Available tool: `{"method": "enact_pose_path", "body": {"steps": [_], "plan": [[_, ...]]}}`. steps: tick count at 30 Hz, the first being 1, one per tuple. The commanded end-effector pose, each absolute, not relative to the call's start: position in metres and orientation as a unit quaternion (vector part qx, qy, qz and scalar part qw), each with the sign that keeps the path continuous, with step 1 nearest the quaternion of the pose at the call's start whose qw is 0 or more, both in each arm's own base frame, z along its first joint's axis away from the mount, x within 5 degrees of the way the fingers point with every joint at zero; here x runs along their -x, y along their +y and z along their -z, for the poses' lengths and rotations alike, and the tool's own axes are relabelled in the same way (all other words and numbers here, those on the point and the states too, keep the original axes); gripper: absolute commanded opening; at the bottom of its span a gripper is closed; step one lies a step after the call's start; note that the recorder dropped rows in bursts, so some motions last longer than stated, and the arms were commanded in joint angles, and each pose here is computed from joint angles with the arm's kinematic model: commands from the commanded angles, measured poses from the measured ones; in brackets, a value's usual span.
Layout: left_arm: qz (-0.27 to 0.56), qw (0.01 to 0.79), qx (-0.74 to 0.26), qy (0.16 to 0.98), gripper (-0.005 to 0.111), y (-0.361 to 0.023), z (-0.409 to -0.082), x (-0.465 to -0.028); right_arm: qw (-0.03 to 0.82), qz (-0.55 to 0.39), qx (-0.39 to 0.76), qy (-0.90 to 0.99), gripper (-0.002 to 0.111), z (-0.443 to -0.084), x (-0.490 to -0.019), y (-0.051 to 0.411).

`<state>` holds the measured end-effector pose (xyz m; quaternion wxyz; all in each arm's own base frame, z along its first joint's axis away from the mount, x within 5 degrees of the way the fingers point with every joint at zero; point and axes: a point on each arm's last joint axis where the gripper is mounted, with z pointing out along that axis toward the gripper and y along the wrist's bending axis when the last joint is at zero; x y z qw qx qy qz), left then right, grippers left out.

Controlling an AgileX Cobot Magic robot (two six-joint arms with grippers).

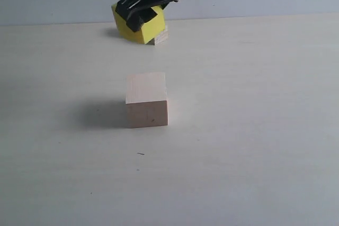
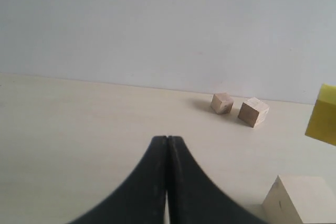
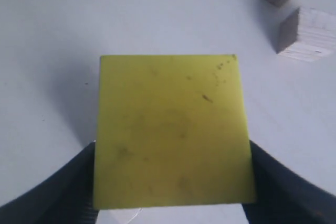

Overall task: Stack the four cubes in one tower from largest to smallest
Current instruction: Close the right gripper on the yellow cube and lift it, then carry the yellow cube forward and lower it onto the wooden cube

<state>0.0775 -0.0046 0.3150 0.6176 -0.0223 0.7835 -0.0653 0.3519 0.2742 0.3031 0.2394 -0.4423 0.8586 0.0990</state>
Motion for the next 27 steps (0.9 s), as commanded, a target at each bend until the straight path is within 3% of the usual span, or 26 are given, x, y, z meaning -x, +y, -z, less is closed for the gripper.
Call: {"method": "enact_pose_path", "body": {"steps": [1, 11, 21, 27], "plan": [[0.064, 0.614, 0.020, 0.787, 0.000, -0.005, -0.313, -0.077, 0.219, -0.102, 0.499, 0.832, 0.000, -0.312, -0.343, 0.269], [0.061, 0.610, 0.017, 0.790, 0.000, -0.005, -0.310, -0.077, 0.143, -0.161, 0.657, 0.722, 0.000, -0.279, -0.316, 0.262], [0.062, 0.612, 0.017, 0.788, 0.000, -0.005, -0.310, -0.077, 0.247, -0.267, 0.657, 0.660, 0.000, -0.319, -0.318, 0.224], [0.061, 0.612, 0.015, 0.788, 0.000, -0.005, -0.310, -0.077, 0.236, -0.258, 0.686, 0.638, 0.000, -0.305, -0.322, 0.226]]}}
